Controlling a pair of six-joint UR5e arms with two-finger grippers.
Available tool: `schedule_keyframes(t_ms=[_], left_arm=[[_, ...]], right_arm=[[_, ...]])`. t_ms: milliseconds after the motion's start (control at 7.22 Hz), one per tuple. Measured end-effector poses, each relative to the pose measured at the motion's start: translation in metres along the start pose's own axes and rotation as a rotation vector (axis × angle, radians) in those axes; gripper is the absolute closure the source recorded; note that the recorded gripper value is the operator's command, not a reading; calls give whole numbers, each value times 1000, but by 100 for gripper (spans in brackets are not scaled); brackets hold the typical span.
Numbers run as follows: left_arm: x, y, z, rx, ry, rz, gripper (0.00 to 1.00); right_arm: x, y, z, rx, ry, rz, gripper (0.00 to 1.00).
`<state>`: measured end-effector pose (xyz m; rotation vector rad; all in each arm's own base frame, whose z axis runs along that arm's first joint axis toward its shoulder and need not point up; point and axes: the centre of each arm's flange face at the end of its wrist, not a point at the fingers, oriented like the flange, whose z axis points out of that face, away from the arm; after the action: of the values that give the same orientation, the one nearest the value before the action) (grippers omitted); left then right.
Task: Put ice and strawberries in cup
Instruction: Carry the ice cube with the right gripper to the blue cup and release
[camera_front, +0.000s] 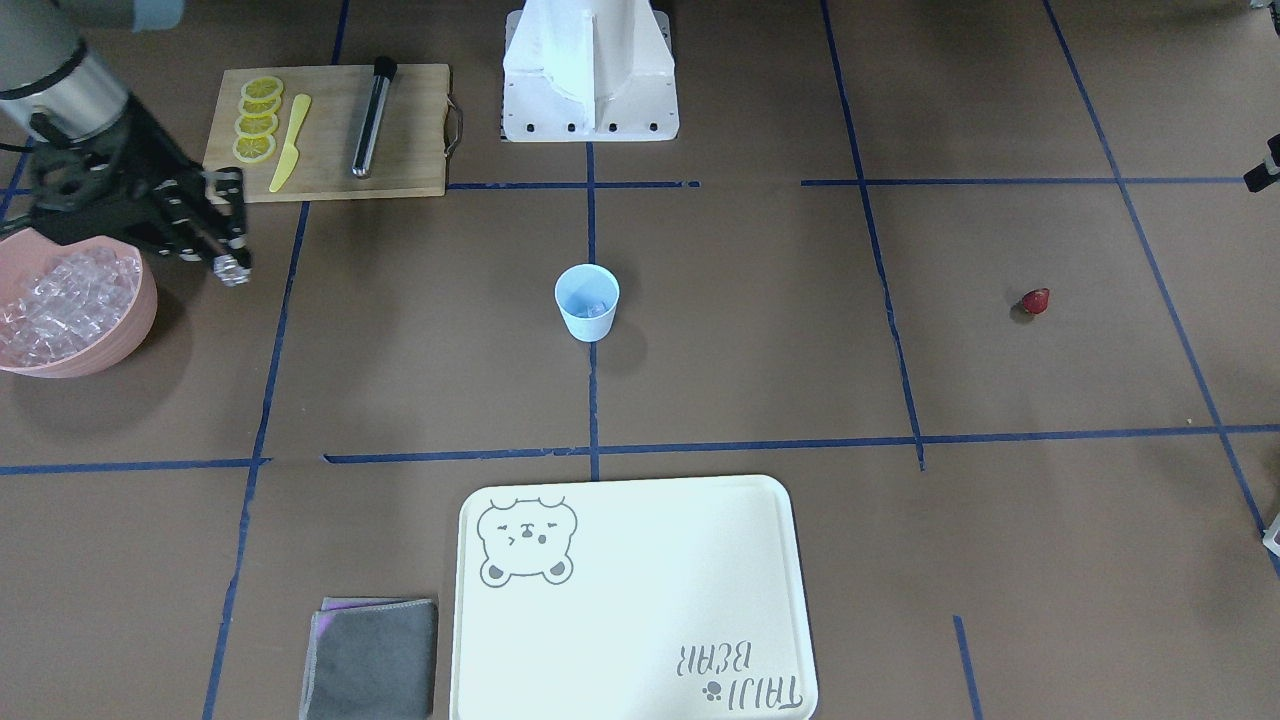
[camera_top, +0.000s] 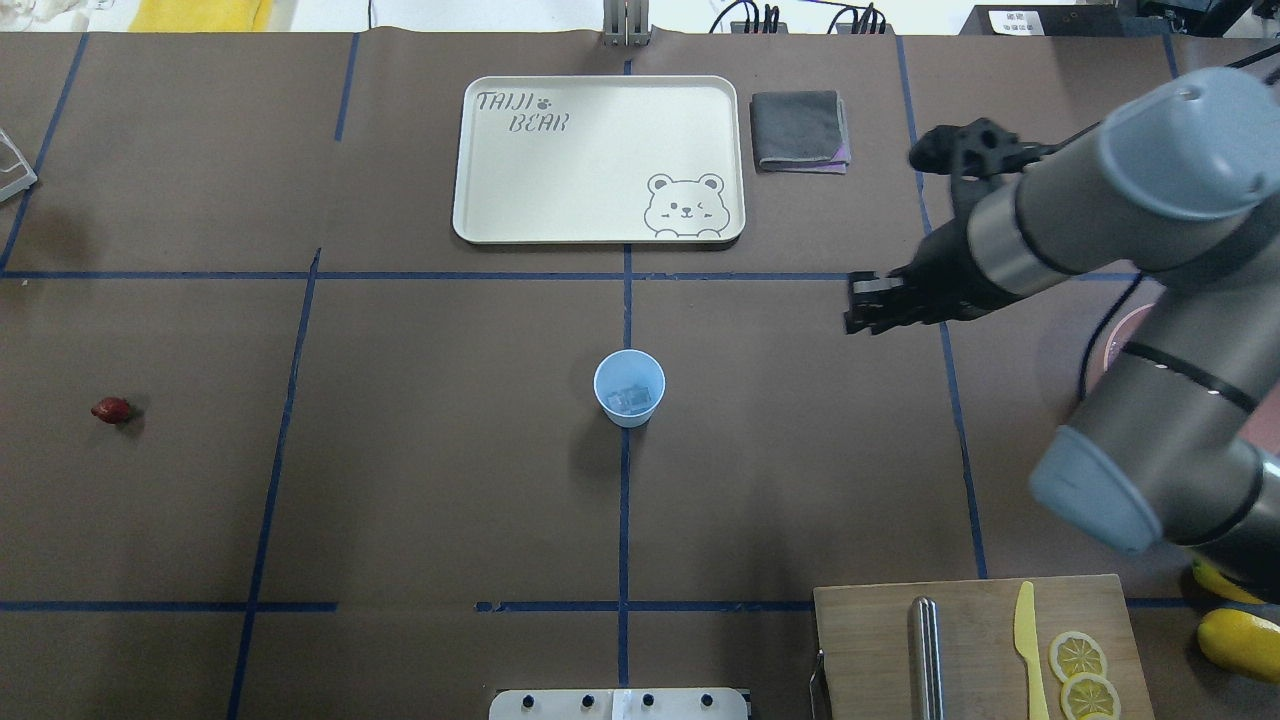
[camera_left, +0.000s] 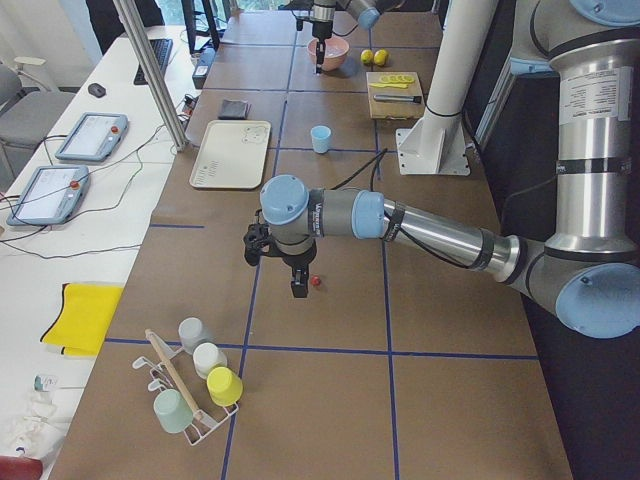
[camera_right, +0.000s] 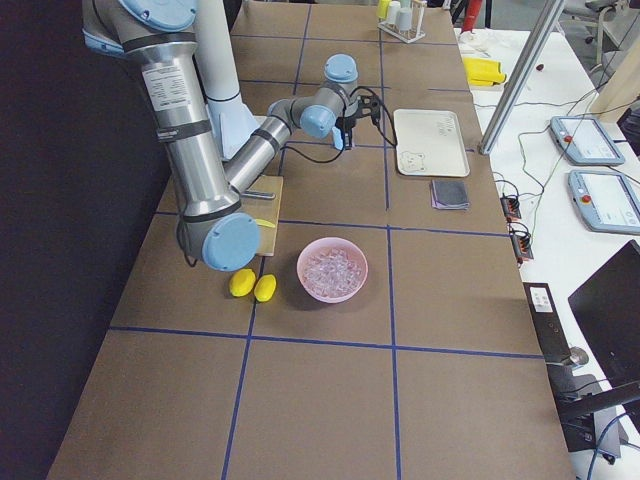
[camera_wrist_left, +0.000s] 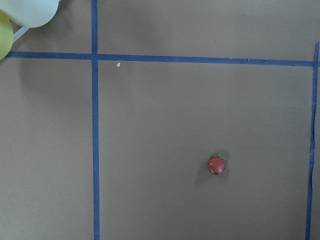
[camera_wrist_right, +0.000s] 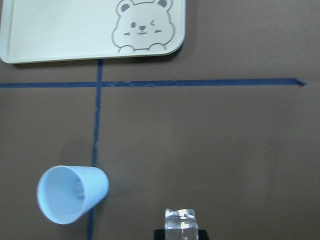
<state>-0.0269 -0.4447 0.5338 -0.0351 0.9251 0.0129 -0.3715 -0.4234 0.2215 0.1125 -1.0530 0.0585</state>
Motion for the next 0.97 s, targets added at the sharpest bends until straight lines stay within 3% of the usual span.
schedule_keyframes(t_ms=[415,692,969], left_arm=[[1,0,1,-3,0,-2,0],[1,0,1,-2,0,-2,0],[1,0,1,-3,0,-1,0]], right_arm=[[-114,22,73,16,-5,127,97],[-133,41,100,39,18,117,80],[-134,44,109,47,33,113,55]])
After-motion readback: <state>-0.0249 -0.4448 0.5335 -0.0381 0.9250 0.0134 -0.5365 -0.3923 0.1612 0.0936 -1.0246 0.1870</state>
